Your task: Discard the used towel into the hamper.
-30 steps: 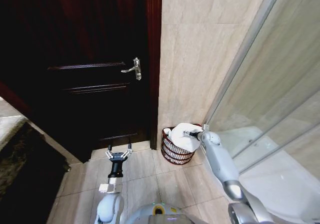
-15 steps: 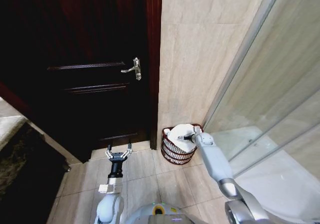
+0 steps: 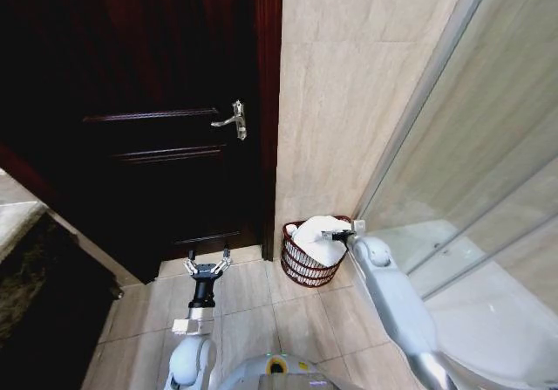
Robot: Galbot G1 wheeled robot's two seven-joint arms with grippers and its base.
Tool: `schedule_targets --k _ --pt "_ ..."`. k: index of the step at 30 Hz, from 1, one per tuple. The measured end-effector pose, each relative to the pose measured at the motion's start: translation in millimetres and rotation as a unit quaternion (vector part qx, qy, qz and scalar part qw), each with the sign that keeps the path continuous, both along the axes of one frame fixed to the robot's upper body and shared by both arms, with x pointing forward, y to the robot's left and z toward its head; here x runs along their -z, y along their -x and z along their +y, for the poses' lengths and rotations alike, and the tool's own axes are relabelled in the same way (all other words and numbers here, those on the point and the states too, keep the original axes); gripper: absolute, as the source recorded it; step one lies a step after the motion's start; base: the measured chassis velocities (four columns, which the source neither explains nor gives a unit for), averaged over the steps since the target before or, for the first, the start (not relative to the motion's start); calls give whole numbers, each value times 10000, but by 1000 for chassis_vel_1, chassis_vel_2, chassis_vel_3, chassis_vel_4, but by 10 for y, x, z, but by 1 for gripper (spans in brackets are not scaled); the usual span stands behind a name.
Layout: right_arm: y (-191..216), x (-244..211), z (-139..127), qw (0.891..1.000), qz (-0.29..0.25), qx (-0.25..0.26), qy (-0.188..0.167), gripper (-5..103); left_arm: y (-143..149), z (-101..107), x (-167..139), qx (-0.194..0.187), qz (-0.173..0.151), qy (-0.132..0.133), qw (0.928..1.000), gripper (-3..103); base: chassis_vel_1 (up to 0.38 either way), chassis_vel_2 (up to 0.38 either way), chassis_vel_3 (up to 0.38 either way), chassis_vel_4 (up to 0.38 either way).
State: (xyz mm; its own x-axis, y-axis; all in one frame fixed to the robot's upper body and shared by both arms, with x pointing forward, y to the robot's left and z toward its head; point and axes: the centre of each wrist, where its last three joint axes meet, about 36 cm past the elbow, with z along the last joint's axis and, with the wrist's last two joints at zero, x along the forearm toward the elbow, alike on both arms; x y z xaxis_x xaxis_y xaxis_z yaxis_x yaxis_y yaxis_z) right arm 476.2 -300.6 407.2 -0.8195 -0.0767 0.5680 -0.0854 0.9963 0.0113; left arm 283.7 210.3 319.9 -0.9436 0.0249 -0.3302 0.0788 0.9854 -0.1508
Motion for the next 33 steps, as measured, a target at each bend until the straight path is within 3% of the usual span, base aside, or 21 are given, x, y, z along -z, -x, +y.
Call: schedule_targets --k 2,5,9,14,18,23,26,33 --pt "98 -25 36 9997 -252 8 -32 100 -3 -1 -2 0 -5 14 10000 100 0 0 0 0" --pt "387 72 214 9903 -1376 195 32 100 13 -3 9 -9 5 57 10000 100 0 0 0 0" --pt "689 207 388 9824 -1844 293 63 100 39 32 26 -33 30 78 10000 100 0 0 0 0" --pt "1002 322 520 9717 -2303 367 372 100 55 56 32 -87 50 127 9999 100 0 0 0 0" --pt "1380 262 628 9690 -2418 427 261 100 90 72 -1 -143 100 158 9997 100 0 0 0 0" --pt "1889 503 658 9615 -2709 323 319 100 239 159 0 -323 491 102 9982 100 0 0 0 0" --pt "2170 696 656 9614 -2697 427 340 100 401 296 35 -396 681 -34 9969 100 0 0 0 0" --pt "2487 736 598 9627 -2607 651 317 100 544 588 10 -490 758 -252 9956 100 0 0 0 0"
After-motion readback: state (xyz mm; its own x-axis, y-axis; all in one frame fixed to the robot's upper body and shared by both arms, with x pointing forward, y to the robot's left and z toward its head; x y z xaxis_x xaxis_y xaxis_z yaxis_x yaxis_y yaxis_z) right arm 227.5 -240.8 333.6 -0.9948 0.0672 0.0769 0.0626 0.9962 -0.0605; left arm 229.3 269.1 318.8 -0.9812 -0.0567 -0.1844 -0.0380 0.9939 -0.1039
